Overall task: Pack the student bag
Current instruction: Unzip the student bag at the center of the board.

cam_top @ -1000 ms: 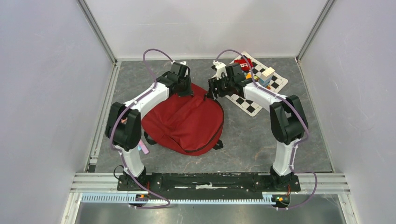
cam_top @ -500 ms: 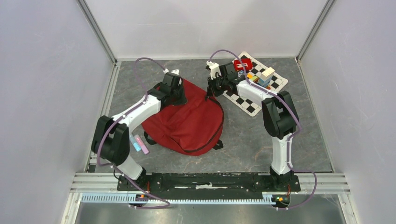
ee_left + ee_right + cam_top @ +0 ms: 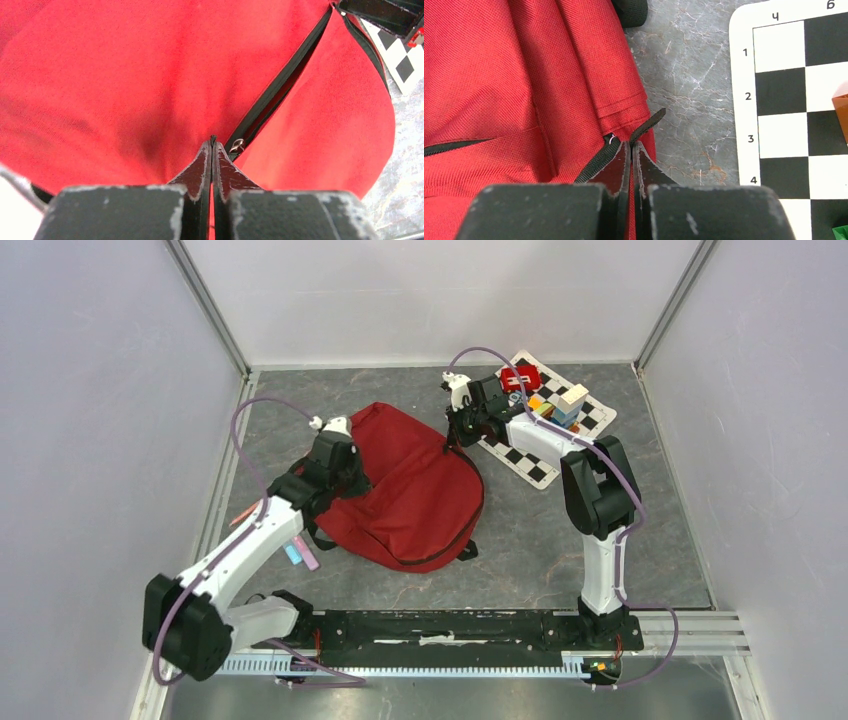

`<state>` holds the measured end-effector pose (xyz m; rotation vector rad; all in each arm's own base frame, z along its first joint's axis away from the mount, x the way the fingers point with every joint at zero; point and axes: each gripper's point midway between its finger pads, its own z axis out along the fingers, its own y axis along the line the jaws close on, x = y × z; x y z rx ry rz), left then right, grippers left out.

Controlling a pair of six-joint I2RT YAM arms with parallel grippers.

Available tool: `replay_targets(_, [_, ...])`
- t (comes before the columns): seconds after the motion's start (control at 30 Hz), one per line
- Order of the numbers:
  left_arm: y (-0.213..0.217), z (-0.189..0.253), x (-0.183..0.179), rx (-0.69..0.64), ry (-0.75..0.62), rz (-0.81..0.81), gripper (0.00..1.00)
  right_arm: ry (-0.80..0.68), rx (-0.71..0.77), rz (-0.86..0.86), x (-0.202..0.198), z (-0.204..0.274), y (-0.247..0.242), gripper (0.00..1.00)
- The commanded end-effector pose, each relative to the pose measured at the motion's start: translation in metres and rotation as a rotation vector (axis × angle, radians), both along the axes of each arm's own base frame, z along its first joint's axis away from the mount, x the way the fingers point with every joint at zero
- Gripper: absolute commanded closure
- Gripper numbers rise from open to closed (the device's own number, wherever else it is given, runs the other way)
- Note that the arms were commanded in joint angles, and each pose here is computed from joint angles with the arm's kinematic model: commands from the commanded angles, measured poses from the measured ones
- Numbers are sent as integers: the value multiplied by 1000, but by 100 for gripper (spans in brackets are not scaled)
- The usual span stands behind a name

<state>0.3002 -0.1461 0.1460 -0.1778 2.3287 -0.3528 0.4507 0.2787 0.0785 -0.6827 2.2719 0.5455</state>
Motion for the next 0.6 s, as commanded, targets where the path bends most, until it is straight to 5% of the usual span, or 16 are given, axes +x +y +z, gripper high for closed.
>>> replay_targets(0.0, [29,9,-31,24,6,86,98,-114,-56,-64,20,25,-21,100])
replay_targets(0.43, [50,-1,-90,2,64,86,98,-151,-29,-61,27,45,-16,98])
replay_targets(0.5, [49,2,-90,-4,52,70,98,-154,-24,-65,23,56,-18,74])
replay_targets(0.57, [44,11,-86,-10,20,30,79,-160,-19,-68,15,71,-22,53])
